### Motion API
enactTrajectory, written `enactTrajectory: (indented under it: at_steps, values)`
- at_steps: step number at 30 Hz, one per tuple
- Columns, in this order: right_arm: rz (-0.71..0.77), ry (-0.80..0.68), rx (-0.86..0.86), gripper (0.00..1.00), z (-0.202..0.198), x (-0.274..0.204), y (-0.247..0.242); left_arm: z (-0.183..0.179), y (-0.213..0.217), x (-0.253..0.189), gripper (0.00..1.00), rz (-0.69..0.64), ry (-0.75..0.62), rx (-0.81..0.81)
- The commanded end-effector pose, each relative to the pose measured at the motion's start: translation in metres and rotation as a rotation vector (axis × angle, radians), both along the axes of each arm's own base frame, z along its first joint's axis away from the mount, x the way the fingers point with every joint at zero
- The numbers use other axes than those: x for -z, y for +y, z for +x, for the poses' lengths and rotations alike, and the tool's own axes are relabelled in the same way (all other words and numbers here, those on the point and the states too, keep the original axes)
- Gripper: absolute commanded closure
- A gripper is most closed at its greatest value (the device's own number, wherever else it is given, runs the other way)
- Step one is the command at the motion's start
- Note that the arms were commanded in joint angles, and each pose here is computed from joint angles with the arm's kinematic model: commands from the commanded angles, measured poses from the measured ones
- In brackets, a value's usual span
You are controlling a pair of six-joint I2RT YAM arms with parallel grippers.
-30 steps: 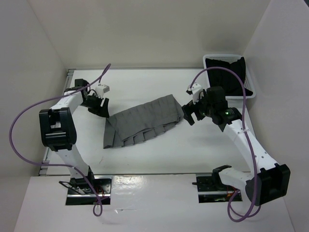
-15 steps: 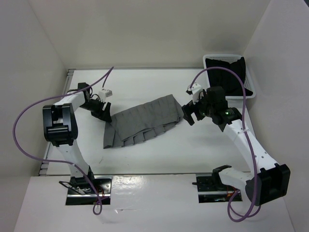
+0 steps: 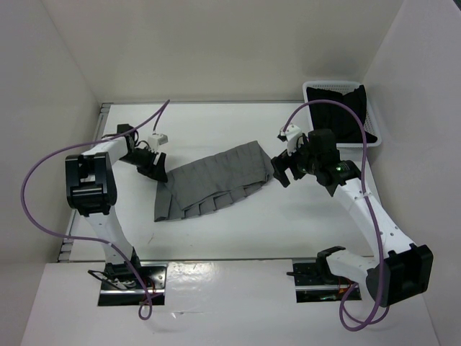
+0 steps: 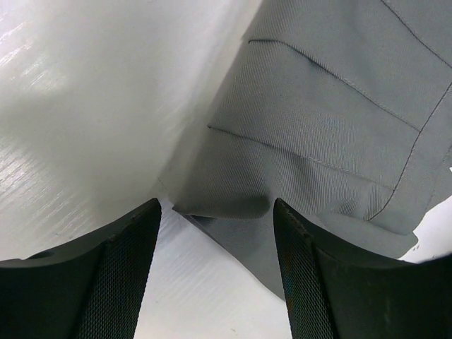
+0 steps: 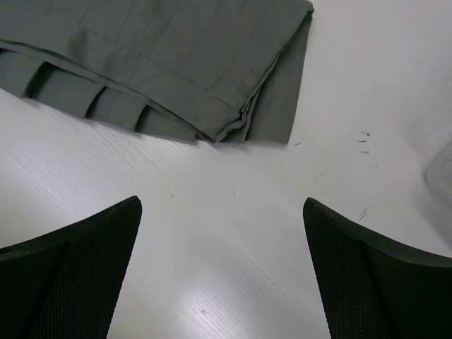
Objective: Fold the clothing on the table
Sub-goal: Fold the skirt
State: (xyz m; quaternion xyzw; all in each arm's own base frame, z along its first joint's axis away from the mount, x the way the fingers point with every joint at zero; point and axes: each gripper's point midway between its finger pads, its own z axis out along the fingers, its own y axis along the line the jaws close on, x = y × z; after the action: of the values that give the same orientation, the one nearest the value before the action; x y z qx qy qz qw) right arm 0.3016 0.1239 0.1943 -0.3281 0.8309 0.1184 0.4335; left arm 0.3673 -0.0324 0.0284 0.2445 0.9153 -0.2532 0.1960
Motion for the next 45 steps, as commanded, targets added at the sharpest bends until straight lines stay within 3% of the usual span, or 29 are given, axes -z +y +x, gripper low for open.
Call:
enactTrajectory:
  at_steps: [1, 9, 14, 17, 18, 22, 35, 41, 45]
  values:
    - [0.019, -0.035, -0.014, 0.01, 0.002, -0.01, 0.002, -0.001, -0.005, 0.015, 0.28, -0.018, 0.019, 0.03]
    - [0.019, -0.035, -0.014, 0.01, 0.002, -0.01, 0.002, -0.014, -0.021, 0.019, 0.36, -0.021, 0.045, 0.072]
    - [0.019, -0.035, -0.014, 0.01, 0.002, -0.01, 0.002, -0.021, -0.025, 0.022, 0.49, -0.004, 0.056, 0.087]
    - [0.019, -0.035, -0.014, 0.01, 0.002, -0.01, 0.002, -0.028, -0.025, 0.027, 0.68, -0.005, 0.072, 0.095]
    - [0.019, -0.035, -0.014, 0.01, 0.002, -0.01, 0.002, -0.028, -0.025, 0.027, 0.79, -0.005, 0.073, 0.095]
    - [0.019, -0.035, -0.014, 0.01, 0.002, -0.01, 0.002, -0.031, -0.024, 0.027, 1.0, 0.002, 0.08, 0.086]
    - [-0.076, 0.216, 0.173, 0.01, 0.036, 0.061, -0.011, -0.023, -0.015, 0.004, 1.0, 0.044, 0.028, -0.035]
    - [-0.108, 0.301, 0.174, 0.01, 0.058, 0.091, -0.006, -0.021, -0.009, -0.019, 1.0, 0.06, -0.022, -0.083]
    - [-0.054, 0.29, 0.106, 0.01, 0.076, 0.087, 0.009, -0.027, -0.008, -0.023, 1.0, 0.068, -0.017, -0.085]
